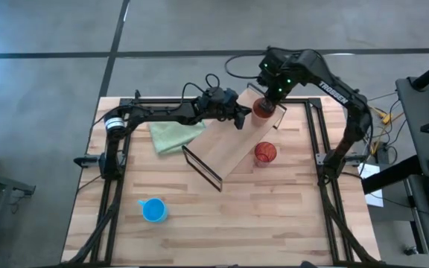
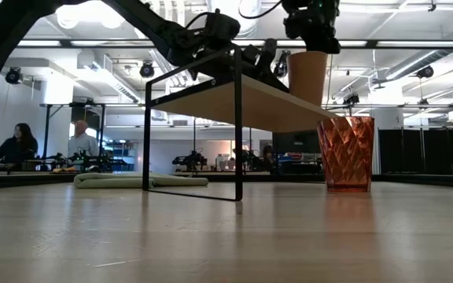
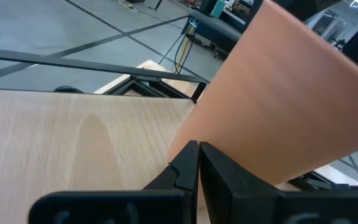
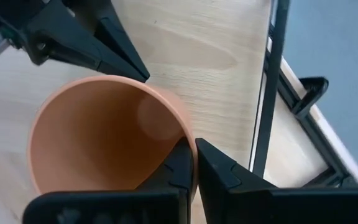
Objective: Stack small to large cups/mugs on shelf
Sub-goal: Put the brown cup on the shelf
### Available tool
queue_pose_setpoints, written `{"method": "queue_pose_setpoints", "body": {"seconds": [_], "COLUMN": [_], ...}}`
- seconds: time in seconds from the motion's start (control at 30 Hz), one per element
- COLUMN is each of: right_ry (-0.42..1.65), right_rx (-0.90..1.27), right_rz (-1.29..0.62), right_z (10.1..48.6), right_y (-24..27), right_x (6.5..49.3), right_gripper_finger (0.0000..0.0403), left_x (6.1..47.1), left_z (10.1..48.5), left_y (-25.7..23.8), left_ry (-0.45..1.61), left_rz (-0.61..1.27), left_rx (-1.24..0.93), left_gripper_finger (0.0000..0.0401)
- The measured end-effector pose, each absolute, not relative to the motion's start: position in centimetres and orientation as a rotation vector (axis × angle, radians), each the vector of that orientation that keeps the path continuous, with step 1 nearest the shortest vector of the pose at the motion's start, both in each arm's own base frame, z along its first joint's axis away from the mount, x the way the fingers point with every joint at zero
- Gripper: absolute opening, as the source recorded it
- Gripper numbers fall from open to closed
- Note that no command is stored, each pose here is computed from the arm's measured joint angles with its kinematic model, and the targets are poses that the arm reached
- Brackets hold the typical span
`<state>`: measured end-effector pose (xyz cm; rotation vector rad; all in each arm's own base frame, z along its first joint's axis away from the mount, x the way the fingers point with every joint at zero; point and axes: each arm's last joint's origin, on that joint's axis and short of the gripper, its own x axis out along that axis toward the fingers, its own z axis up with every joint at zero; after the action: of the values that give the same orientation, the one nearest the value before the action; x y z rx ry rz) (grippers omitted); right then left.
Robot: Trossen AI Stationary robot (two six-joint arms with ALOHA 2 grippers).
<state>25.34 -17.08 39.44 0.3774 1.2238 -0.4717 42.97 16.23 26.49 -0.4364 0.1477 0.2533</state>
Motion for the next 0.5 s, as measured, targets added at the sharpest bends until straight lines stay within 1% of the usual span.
{"method": "queue_pose_setpoints", "body": {"seconds": [0.1, 0.23, 0.5], "right_ry": [1.237, 1.245, 1.256], "right_rx": [0.343, 0.347, 0.319], "right_rz": [-0.449, -0.51, -0.516], "right_z": [39.31, 39.27, 39.27], "right_y": [-17.14, -17.25, -17.48], "right_x": [25.44, 25.4, 25.22], "right_gripper_finger": [0.0009, 0.0009, 0.0009], "left_x": [42.99, 43.01, 43.03], "left_z": [26.52, 26.61, 26.85], "left_y": [16.21, 16.22, 16.32], "left_ry": [0.146, 0.14, 0.134], "left_rz": [0.252, 0.251, 0.248], "left_rx": [-0.436, -0.434, -0.433], "left_gripper_finger": [0.0, 0.0, 0.0]}}
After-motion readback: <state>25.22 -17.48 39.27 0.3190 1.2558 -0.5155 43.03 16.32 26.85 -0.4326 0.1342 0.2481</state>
